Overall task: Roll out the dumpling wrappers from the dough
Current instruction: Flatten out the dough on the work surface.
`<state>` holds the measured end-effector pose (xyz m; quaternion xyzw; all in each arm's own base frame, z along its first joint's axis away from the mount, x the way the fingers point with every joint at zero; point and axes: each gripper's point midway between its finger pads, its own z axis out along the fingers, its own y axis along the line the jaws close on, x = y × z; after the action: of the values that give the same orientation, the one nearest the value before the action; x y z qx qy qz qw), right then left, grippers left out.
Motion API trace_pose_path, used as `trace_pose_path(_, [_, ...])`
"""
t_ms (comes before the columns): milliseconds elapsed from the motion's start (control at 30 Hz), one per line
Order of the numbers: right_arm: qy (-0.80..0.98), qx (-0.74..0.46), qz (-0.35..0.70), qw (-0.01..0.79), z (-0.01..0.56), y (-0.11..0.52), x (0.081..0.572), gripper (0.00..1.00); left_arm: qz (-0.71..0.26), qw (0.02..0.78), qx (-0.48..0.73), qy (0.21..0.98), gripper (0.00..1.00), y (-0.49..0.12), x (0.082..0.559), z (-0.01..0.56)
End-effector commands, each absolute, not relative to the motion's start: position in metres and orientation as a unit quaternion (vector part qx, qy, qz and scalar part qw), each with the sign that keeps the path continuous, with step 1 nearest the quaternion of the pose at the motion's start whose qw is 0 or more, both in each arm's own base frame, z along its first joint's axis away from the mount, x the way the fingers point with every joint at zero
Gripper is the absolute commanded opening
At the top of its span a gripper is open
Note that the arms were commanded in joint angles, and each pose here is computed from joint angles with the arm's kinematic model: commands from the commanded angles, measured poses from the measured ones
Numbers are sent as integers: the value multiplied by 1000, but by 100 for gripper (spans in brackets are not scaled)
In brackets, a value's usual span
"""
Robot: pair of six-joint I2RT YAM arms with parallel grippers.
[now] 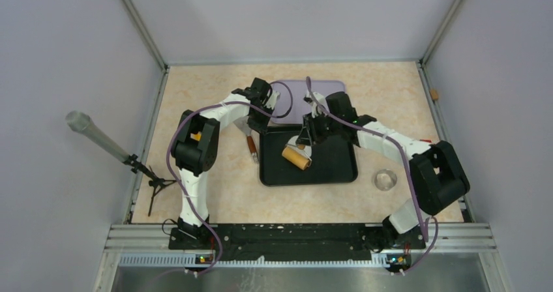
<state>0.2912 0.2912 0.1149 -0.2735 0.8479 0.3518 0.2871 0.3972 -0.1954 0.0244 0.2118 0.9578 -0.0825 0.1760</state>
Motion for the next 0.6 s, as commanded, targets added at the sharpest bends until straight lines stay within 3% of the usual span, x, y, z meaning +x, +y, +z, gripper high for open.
trace_pose_path(0, [805, -250, 399, 362, 187, 279, 317, 0, -56, 188, 196, 961, 0, -190, 410, 11])
trace_pose_path(367, [829, -163, 357, 399, 174, 259, 361, 0, -55, 187, 197, 961, 0, -190, 410, 10])
trace_pose_path(567, [866, -149, 320, 355, 132, 251, 362, 0, -55, 187, 197, 961, 0, -190, 410, 10])
